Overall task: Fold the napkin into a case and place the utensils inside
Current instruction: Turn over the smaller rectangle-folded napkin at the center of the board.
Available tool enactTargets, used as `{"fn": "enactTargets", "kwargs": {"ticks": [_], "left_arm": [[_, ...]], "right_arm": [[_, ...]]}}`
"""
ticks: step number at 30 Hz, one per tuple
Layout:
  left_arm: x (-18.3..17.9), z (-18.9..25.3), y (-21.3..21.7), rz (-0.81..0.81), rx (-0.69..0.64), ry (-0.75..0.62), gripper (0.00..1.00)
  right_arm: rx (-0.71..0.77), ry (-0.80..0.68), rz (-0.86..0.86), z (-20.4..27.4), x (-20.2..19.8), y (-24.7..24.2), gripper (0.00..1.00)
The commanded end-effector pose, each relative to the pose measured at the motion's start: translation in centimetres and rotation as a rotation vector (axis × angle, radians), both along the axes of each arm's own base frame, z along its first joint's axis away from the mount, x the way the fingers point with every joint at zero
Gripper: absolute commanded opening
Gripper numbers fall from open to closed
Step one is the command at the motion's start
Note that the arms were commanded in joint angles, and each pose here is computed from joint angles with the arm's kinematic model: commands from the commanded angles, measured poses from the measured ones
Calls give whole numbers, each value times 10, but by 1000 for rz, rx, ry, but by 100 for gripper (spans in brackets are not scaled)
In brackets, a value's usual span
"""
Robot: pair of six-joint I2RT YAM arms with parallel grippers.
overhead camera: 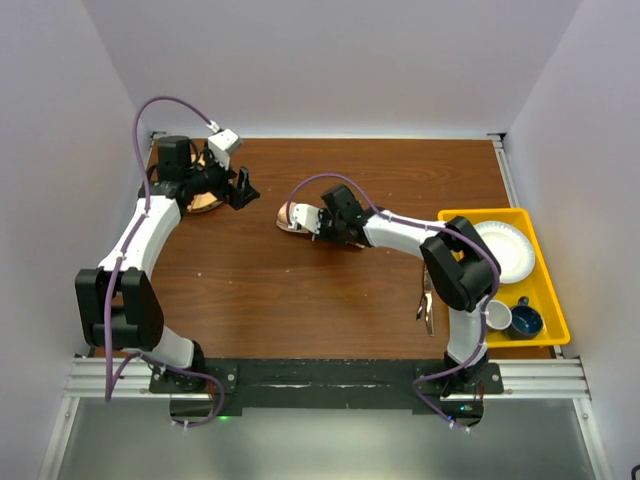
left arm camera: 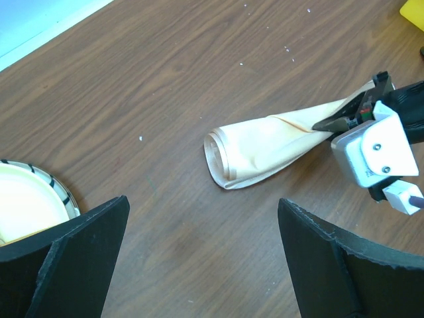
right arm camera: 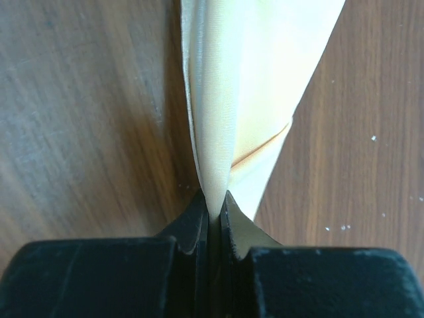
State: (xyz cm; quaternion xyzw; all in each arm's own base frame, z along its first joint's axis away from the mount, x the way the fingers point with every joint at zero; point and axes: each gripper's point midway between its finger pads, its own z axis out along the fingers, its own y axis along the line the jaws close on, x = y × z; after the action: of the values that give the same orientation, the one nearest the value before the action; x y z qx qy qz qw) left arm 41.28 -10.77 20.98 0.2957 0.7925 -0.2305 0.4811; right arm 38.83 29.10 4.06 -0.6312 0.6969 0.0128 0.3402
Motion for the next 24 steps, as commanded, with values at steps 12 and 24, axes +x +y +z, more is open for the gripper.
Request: {"fn": "enactTargets", "kwargs": {"ticks": [12,24], "left_arm": [[-3,3,4,47,-20,48,100],[-13,9,-41,117,-357,130,100]], "right_arm": [[100,55,117,49,-48,30,77],[346,618,-90,124,-65,-8,83]]}}
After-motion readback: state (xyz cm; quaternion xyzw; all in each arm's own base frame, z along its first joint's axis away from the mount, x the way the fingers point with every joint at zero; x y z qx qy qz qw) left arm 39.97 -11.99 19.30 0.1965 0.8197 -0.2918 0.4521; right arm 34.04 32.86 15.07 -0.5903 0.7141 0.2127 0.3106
